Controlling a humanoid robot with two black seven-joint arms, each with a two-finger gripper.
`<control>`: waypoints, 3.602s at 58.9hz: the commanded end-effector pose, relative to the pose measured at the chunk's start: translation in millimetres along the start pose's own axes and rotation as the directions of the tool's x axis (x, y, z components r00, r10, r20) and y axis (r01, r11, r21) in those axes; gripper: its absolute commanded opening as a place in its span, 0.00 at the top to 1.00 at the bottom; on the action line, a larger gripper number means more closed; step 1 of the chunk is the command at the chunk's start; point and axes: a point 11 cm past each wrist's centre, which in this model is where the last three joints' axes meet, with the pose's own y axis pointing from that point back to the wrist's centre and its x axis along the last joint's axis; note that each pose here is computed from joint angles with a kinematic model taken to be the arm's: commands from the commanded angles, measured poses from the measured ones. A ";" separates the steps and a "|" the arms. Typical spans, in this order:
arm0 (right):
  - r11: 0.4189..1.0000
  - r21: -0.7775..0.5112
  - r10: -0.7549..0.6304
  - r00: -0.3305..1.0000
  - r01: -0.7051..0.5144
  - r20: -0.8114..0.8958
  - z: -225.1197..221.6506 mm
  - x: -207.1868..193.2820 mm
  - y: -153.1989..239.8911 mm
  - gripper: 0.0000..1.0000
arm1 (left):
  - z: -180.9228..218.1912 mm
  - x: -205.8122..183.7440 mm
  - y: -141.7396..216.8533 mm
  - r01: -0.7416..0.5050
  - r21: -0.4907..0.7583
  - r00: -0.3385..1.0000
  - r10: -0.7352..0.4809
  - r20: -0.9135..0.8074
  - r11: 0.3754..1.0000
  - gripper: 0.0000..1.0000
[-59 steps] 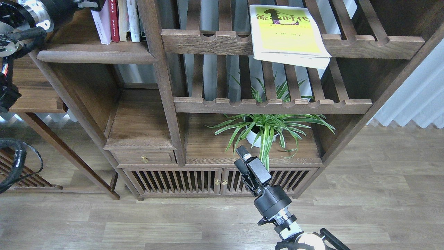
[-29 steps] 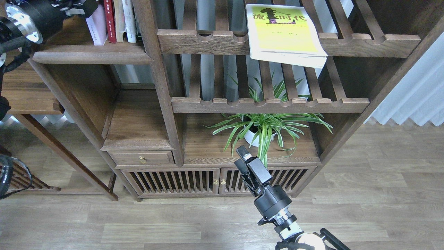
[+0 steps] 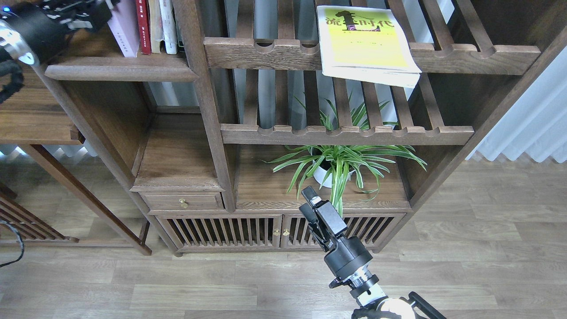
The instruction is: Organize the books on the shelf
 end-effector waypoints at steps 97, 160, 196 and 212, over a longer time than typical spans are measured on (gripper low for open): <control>0.999 0.016 -0.029 0.999 0.029 -0.013 -9.2 -8.2 -7.9 0.02 | -68.8 -0.5 101.5 0.048 -0.109 0.948 -0.079 -0.308 0.993 0.57; 0.879 0.196 -0.413 0.899 0.435 -0.147 -96.5 -143.5 -84.1 0.04 | -285.9 -66.9 148.4 0.053 0.191 0.724 0.094 -0.683 0.980 0.19; 0.890 0.243 -0.364 0.923 0.385 -0.127 -115.3 -153.8 -103.2 0.04 | -311.7 -69.4 167.1 0.033 0.247 0.689 0.157 -0.707 0.968 0.14; 0.884 0.264 -0.362 0.922 0.387 -0.140 -125.5 -160.6 -106.7 0.04 | -313.2 -71.7 166.5 0.036 0.247 0.686 0.156 -0.711 0.968 0.14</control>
